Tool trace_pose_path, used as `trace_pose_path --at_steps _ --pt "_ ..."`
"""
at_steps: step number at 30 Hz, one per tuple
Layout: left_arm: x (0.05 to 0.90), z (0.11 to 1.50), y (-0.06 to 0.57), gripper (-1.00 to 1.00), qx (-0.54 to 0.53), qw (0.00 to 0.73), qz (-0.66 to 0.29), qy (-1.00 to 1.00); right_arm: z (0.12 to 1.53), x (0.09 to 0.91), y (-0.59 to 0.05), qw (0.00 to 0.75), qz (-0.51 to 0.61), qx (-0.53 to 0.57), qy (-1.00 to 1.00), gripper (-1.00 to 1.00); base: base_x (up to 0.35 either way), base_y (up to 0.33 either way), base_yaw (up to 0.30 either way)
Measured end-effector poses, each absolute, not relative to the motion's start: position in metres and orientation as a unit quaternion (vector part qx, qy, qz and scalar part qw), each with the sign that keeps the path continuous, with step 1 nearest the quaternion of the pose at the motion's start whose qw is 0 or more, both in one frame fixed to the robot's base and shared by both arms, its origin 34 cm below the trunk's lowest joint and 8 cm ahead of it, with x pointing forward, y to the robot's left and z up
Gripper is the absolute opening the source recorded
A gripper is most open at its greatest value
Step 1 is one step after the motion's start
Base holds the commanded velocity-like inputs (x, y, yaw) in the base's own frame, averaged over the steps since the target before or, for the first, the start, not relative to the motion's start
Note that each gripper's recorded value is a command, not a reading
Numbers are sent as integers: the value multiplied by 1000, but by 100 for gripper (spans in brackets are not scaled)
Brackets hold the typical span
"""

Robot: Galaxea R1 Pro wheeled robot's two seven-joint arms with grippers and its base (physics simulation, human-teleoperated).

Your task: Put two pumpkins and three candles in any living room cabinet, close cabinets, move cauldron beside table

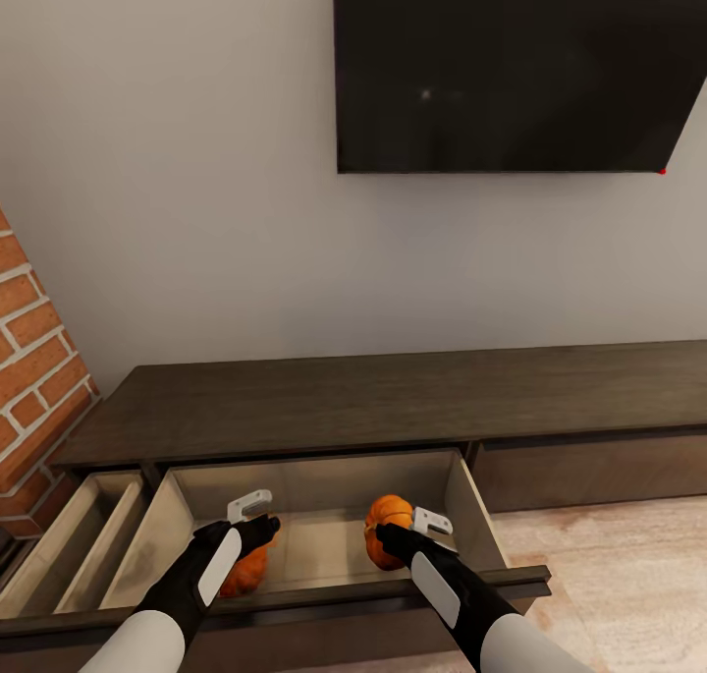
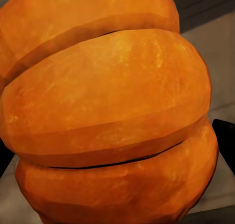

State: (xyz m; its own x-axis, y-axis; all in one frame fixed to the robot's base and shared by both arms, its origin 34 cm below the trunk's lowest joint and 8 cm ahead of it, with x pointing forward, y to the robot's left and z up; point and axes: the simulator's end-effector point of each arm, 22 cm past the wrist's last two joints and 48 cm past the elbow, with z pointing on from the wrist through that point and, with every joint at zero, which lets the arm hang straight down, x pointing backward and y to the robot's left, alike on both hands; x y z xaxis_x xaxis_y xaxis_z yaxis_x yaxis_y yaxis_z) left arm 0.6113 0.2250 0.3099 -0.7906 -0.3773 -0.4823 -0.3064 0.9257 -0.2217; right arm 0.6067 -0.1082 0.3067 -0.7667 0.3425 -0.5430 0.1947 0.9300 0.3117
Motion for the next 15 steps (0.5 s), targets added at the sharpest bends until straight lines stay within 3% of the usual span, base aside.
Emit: trace_pose_path --at_steps 15 --pt "612 311 225 100 -182 270 -67 943 311 614 -111 329 128 170 920 -100 0 0 0"
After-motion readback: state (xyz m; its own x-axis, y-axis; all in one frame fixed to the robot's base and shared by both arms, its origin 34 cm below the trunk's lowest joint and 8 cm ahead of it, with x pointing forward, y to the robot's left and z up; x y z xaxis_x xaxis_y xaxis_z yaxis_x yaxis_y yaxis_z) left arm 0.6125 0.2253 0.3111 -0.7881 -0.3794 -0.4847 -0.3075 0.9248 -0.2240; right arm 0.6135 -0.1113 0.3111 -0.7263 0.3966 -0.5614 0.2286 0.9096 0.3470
